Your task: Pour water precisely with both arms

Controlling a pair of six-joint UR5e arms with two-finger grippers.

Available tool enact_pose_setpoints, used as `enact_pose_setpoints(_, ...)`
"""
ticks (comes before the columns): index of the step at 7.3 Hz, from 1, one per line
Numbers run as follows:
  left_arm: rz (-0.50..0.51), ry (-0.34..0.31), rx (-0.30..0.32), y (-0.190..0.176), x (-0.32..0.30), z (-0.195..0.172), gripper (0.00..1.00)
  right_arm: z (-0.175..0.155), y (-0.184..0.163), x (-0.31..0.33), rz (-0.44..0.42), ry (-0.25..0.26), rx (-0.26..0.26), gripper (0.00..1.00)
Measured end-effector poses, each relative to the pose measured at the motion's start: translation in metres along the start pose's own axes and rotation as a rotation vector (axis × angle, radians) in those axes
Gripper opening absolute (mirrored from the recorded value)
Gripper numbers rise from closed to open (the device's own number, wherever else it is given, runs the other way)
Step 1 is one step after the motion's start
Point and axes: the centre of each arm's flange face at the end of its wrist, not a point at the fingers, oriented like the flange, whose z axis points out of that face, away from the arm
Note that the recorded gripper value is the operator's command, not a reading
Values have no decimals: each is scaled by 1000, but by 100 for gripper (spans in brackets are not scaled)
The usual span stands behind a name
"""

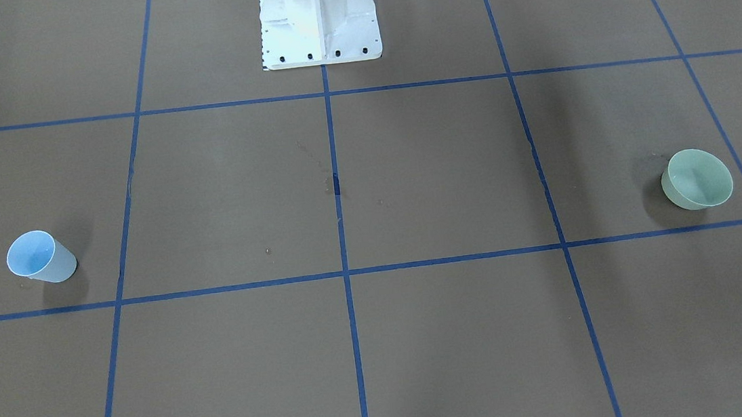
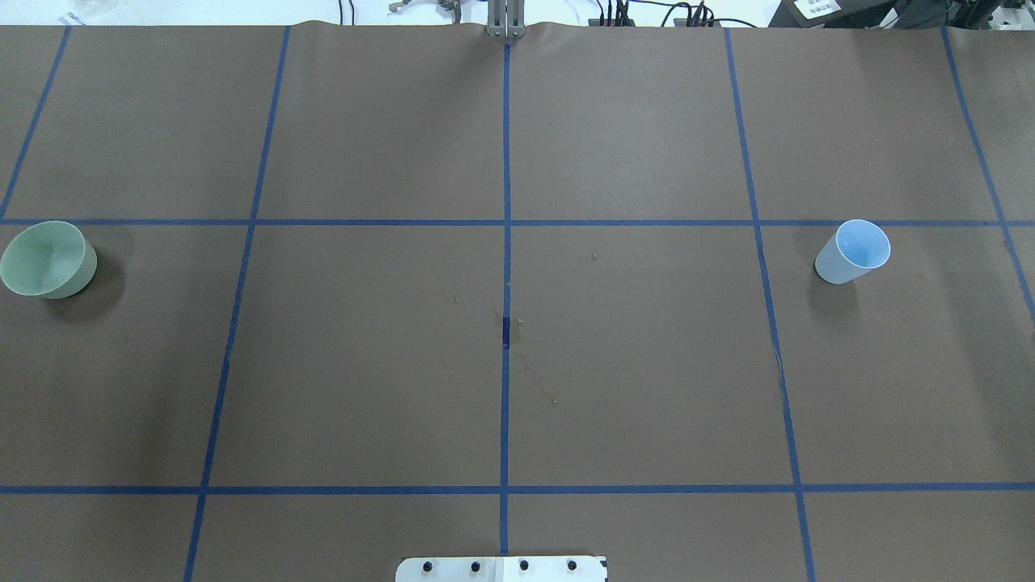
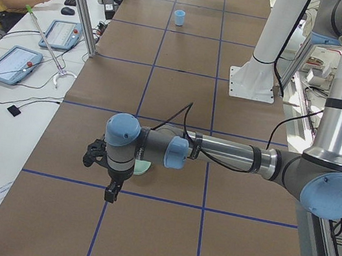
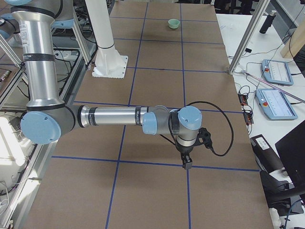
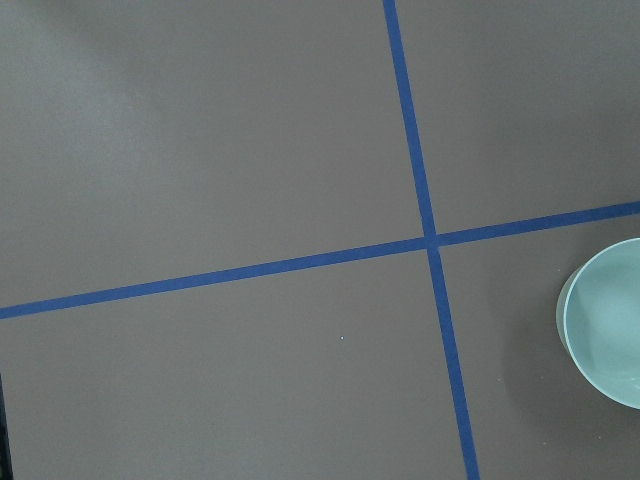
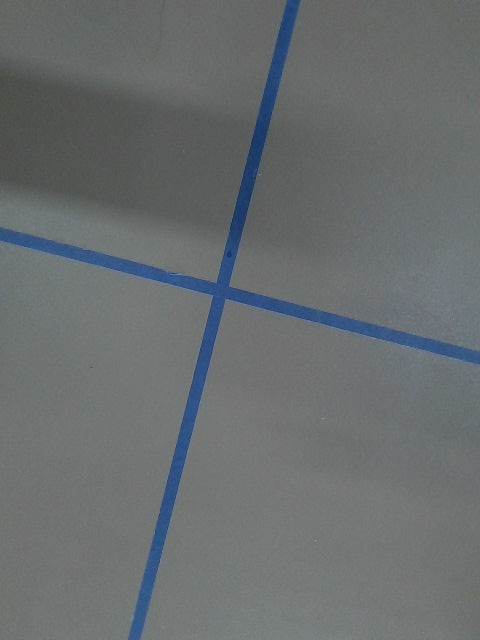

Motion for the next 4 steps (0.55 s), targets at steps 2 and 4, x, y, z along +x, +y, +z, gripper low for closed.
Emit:
enact_pose_setpoints(2, 9, -1, 9, -2, 4, -4, 100, 0, 1, 0, 0, 0, -1, 100)
enact_pose_setpoints(4, 14, -2, 14, -3, 6, -7, 100, 1, 1, 0, 0, 0, -1, 100)
